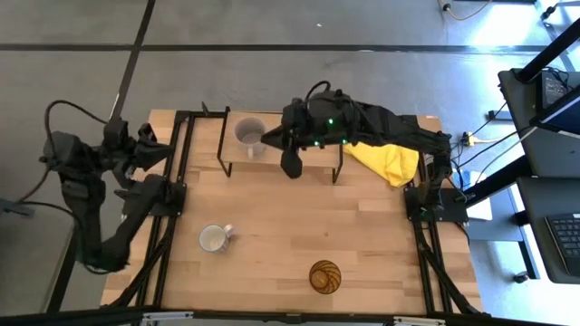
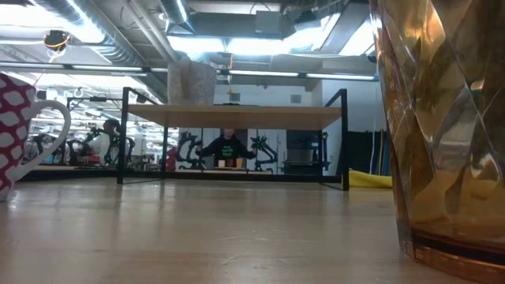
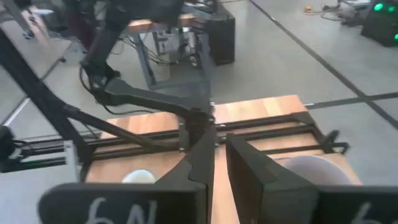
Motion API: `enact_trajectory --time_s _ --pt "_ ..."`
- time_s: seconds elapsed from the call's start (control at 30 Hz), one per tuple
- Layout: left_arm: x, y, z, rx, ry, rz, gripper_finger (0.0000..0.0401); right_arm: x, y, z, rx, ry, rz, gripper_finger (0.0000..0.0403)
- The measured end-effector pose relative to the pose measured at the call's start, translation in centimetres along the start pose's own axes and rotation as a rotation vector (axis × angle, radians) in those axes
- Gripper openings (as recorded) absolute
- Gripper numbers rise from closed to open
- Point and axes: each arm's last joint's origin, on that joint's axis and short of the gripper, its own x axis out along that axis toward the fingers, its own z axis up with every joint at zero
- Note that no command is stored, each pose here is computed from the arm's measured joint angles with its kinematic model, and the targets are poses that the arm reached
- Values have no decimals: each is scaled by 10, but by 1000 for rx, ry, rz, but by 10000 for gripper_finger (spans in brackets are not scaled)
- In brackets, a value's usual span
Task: Stack small to large cups/mugs on shelf
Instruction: Put the red and white mug on the shelf
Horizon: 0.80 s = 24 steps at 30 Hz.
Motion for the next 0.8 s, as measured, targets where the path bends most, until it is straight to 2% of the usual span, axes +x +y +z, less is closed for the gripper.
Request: enact_trajectory --time_s 0.13,0.27,0.33,0.5,0.57,0.63,0.73,0.8 --pt "8 21 9 -42 -24 105 0 2 17 3 2 -57 22 44" --pt "5 20 -4 -154 104 -17 0 2 31 0 3 -62 -5 44" --pt "2 25 -16 -224 172 -26 0 1 39 -1 26 -63 -2 44" --pt "-10 28 -56 -297 261 208 0 2 61 -6 65 -69 -34 44" --pt "-16 18 -69 -280 275 179 0 7 69 -11 91 -69 -63 44" --pt "-19 6 -78 -235 264 62 0 12 76 -13 128 -90 -78 44" --pt "-22 1 -72 -110 203 98 0 22 86 -15 178 -143 -99 44" --pt "-27 -2 -63 -39 211 -6 0 31 90 -18 212 -173 -122 44"
